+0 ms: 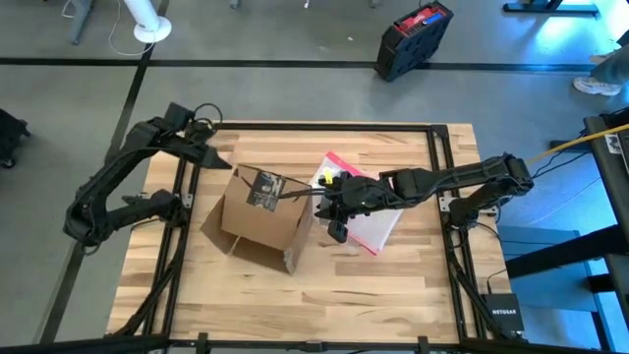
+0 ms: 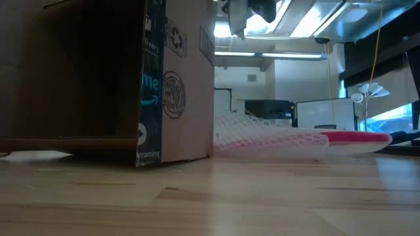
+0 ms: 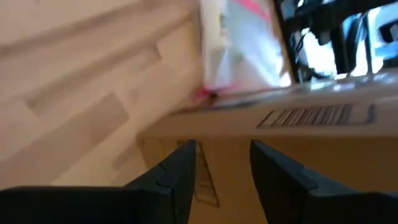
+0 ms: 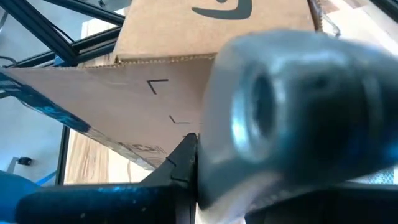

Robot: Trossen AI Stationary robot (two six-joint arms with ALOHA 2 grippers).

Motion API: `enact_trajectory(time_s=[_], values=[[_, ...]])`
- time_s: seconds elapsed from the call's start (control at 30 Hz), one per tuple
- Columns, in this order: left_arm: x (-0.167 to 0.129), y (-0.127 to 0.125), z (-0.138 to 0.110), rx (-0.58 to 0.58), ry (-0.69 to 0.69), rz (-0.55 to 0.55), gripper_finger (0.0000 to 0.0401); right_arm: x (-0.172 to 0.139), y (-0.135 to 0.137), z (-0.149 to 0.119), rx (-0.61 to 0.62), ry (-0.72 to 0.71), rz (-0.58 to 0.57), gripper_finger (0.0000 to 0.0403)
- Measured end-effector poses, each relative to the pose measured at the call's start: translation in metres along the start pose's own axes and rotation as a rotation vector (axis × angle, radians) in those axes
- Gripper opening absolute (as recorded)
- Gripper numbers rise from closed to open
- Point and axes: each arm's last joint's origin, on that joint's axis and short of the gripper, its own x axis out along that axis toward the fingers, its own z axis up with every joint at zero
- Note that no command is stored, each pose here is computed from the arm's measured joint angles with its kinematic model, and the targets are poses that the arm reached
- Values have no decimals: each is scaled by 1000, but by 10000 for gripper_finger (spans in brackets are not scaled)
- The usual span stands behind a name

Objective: Unpack boxes
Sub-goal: Break down the cardboard box with the gray cutter until it is fully flat

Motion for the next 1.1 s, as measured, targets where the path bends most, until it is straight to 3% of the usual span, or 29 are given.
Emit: enact_trajectory(time_s=[0.3,0.73,1.1], values=[[20,-7,-14,46,153,-34,141,22,-7,-3,14,51,10,71],[49,-35,-8,149,208,-159,141,38,-15,-1,1,27,-19,71],[39,-60,15,361,20,-217,140,24,-10,15,-109,4,-89,71]])
